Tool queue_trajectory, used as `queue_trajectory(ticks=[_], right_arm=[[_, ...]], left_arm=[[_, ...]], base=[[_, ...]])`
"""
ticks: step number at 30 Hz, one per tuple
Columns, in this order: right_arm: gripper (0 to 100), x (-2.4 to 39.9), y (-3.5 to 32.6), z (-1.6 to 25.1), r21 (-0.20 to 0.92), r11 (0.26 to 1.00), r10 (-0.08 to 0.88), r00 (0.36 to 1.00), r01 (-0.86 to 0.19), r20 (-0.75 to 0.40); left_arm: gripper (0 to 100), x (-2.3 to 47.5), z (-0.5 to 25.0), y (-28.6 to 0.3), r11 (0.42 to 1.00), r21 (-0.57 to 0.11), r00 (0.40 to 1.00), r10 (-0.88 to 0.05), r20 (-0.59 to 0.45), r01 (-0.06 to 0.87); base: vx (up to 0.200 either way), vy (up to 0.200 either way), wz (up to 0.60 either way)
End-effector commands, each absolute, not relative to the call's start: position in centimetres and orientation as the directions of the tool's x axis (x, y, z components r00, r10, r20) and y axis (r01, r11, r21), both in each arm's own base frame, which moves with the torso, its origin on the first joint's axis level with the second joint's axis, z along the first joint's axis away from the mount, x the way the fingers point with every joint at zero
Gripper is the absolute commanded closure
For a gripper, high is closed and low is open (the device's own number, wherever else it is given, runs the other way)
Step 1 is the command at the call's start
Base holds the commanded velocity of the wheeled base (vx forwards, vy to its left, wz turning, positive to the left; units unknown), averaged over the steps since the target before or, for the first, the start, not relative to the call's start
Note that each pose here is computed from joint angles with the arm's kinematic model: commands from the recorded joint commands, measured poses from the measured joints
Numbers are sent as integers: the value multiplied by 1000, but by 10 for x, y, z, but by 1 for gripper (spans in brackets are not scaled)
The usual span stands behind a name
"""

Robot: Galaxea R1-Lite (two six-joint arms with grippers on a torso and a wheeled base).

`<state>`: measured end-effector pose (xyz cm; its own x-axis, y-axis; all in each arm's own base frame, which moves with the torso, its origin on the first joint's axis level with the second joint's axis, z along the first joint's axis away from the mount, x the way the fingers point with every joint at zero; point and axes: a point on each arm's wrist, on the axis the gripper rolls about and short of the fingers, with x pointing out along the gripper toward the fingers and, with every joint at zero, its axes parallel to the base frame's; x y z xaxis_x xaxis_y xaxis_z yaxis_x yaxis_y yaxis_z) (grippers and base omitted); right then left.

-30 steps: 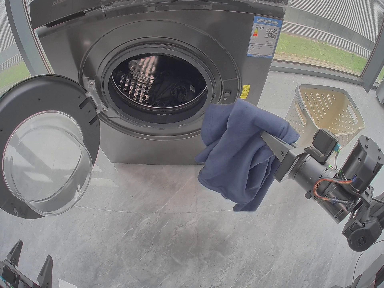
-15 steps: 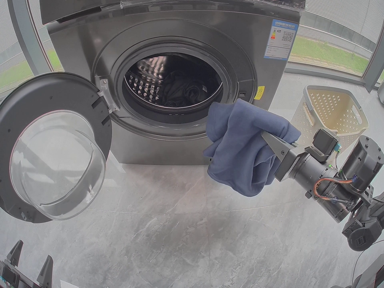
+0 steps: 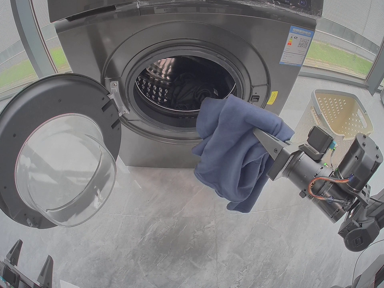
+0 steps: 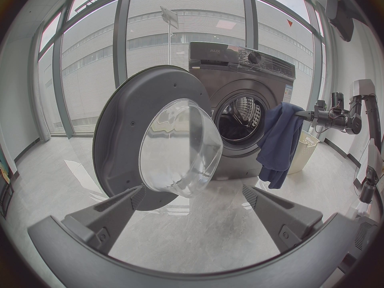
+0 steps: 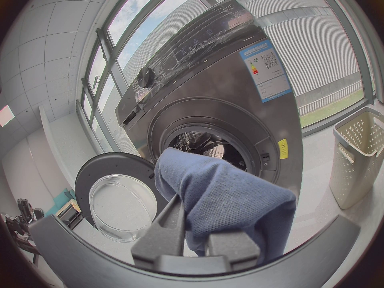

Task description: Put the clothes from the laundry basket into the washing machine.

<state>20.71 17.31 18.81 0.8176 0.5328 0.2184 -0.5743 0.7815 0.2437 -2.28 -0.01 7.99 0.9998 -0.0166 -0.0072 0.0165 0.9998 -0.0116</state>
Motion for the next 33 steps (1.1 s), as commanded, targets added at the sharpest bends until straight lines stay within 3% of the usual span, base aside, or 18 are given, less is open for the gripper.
queue_trajectory(ticks=[1, 12, 14, 15, 16, 18, 23, 25, 26, 27, 30, 33], right_arm=[[100, 213, 190, 184, 248, 763, 558, 802, -597, 214], [100, 227, 219, 186, 273, 730, 577, 779, -626, 245], [100, 229, 221, 188, 277, 733, 567, 783, -622, 257], [100, 230, 225, 191, 282, 728, 559, 779, -625, 284], [100, 231, 227, 193, 283, 726, 556, 777, -627, 295], [100, 231, 227, 195, 283, 724, 554, 774, -630, 307], [100, 235, 236, 199, 282, 710, 563, 760, -645, 324], [100, 239, 239, 197, 282, 712, 557, 761, -644, 331], [100, 239, 239, 197, 282, 712, 557, 761, -644, 331], [100, 241, 241, 199, 282, 709, 556, 758, -647, 340], [100, 241, 246, 206, 279, 697, 564, 745, -661, 356], [100, 239, 249, 208, 278, 692, 573, 741, -667, 350]], left_arm=[[0, -23, 75, 0, 1000, -9, 1000, -14, -8, 14], [0, -23, 75, 0, 1000, 8, 1000, -23, -3, 23], [0, -24, 82, 0, 1000, 6, 999, -25, 44, 24], [0, -29, 109, -1, 999, 6, 984, -38, 175, 38], [0, -31, 123, -1, 999, 8, 976, -49, 213, 49], [0, -30, 133, -1, 997, 13, 975, -72, 210, 71], [0, -4, 147, -5, 959, 1, 958, -284, 25, 284], [0, 13, 148, -8, 923, -33, 920, -384, -79, 382], [0, 13, 148, -8, 923, -33, 920, -384, -79, 382], [0, 27, 152, -11, 890, -62, 880, -457, -128, 453], [0, 49, 157, -16, 843, -116, 823, -538, -181, 525], [0, 63, 160, -19, 831, -153, 805, -556, -206, 535]], base=[[0, 0, 0], [0, 0, 0], [0, 0, 0], [0, 0, 0], [0, 0, 0], [0, 0, 0], [0, 0, 0], [0, 0, 0], [0, 0, 0], [0, 0, 0], [0, 0, 0], [0, 0, 0]])
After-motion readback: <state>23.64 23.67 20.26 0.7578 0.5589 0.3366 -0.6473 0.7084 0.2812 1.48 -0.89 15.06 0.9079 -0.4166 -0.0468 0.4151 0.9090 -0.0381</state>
